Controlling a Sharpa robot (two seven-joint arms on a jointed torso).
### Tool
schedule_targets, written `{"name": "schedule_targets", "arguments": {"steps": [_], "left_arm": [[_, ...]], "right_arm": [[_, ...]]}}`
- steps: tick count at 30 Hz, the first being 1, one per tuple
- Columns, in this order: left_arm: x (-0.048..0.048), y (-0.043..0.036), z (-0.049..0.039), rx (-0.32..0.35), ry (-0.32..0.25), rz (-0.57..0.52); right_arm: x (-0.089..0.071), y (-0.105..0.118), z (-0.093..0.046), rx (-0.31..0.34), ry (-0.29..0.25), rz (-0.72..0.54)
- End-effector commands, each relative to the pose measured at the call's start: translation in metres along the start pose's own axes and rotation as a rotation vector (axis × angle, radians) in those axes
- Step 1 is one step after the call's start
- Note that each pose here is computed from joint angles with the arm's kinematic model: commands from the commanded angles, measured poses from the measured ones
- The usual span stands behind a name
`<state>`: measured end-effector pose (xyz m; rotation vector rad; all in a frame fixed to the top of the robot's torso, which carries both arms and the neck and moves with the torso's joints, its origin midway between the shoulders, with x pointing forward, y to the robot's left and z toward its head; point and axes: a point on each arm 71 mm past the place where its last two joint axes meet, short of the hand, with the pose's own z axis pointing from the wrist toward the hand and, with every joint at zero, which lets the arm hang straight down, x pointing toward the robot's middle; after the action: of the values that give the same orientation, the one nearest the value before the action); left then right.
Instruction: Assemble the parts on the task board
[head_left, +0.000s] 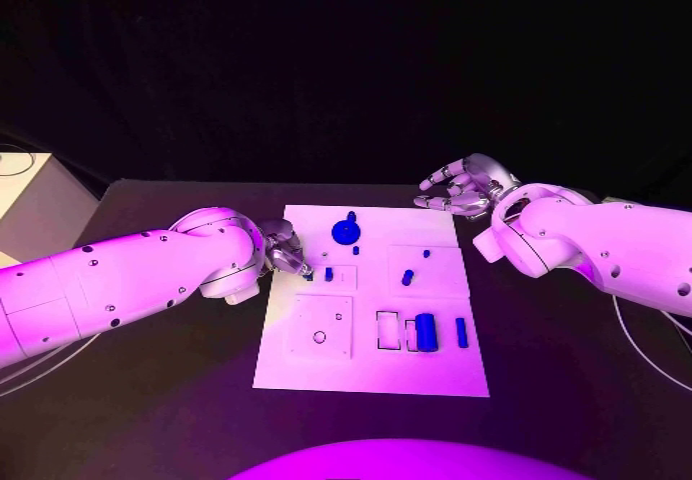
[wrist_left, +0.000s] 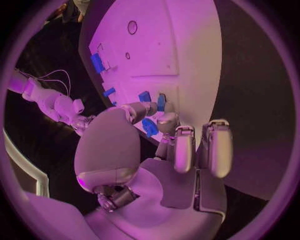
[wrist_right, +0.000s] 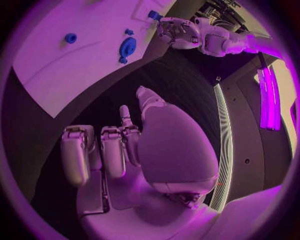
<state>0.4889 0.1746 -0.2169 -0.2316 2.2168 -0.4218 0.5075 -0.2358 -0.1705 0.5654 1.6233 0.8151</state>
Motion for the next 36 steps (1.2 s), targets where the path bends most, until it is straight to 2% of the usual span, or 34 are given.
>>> {"name": "schedule_targets", "arguments": {"steps": [1, 21, 36], "left_arm": [[0.002, -0.0006, 0.0001, -0.002, 0.022, 0.019], [0.0029, -0.0005, 0.0015, -0.006, 0.029, 0.021], [0.0064, -0.0022, 0.0024, -0.004, 0.057, 0.039]], "right_arm": [[0.0011, 0.0011, -0.0003, -0.017, 0.013, -0.011], [0.0011, 0.001, -0.0003, -0.017, 0.013, -0.011], [0.0013, 0.0012, -0.0005, -0.017, 0.016, -0.011]]}}
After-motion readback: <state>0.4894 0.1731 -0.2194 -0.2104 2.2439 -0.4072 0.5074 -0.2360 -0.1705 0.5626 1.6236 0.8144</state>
